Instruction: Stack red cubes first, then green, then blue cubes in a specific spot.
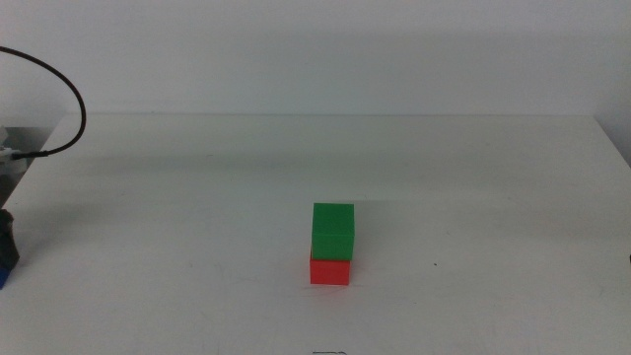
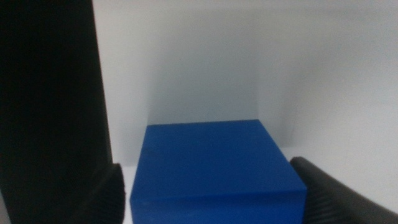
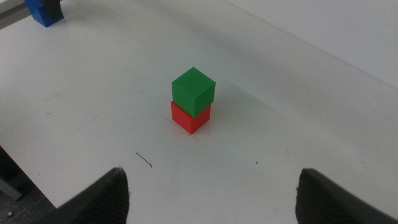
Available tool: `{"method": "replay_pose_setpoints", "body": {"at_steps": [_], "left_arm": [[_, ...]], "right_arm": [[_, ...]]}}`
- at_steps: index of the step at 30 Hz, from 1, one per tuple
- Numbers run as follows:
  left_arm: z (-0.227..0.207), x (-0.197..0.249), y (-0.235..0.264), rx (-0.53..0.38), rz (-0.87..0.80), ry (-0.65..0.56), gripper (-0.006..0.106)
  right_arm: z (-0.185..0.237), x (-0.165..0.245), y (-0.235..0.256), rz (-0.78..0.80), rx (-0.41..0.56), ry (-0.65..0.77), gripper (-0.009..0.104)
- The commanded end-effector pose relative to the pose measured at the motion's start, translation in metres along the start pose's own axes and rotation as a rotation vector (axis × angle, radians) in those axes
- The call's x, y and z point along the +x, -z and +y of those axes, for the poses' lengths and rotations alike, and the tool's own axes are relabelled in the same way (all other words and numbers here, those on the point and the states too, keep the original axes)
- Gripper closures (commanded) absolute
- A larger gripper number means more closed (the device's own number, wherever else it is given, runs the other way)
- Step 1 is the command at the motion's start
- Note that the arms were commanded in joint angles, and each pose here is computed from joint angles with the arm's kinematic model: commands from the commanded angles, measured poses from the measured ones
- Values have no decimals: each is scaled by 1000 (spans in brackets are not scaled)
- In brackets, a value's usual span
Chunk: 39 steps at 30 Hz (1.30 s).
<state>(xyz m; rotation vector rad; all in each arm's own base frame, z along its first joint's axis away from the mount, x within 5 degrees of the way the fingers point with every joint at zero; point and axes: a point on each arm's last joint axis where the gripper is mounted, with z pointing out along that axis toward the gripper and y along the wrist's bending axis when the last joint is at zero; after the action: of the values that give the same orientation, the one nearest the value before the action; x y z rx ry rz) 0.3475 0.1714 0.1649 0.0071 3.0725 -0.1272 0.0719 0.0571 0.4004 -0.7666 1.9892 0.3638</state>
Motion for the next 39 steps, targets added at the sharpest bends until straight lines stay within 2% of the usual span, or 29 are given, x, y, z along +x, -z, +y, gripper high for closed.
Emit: {"method": "replay_pose_setpoints", "body": {"at_steps": [1, 4, 10, 12, 15, 21, 32, 39], "left_arm": [[-4, -5, 27, -21, -81, -5, 21], [-4, -5, 27, -19, -79, -4, 37], [-8, -1, 33, 13, -47, 24, 76], [-12, 0, 40, 33, -61, 33, 86], [-21, 3, 57, 67, -93, 43, 94], [-57, 7, 88, 36, -79, 23, 96], [-184, 5, 117, 31, -90, -111, 96], [-247, 20, 131, 68, -117, -66, 96]], "right_arm": [[-2, -12, 5, -92, 19, 17, 13], [-2, -12, 5, -92, 19, 17, 13], [-2, -12, 5, -92, 19, 17, 13], [-2, -12, 5, -92, 19, 17, 13], [-2, -12, 5, -92, 19, 17, 13], [-2, -12, 5, -92, 19, 17, 13], [-2, -12, 5, -92, 19, 17, 13], [-2, -12, 5, -92, 19, 17, 13]]}}
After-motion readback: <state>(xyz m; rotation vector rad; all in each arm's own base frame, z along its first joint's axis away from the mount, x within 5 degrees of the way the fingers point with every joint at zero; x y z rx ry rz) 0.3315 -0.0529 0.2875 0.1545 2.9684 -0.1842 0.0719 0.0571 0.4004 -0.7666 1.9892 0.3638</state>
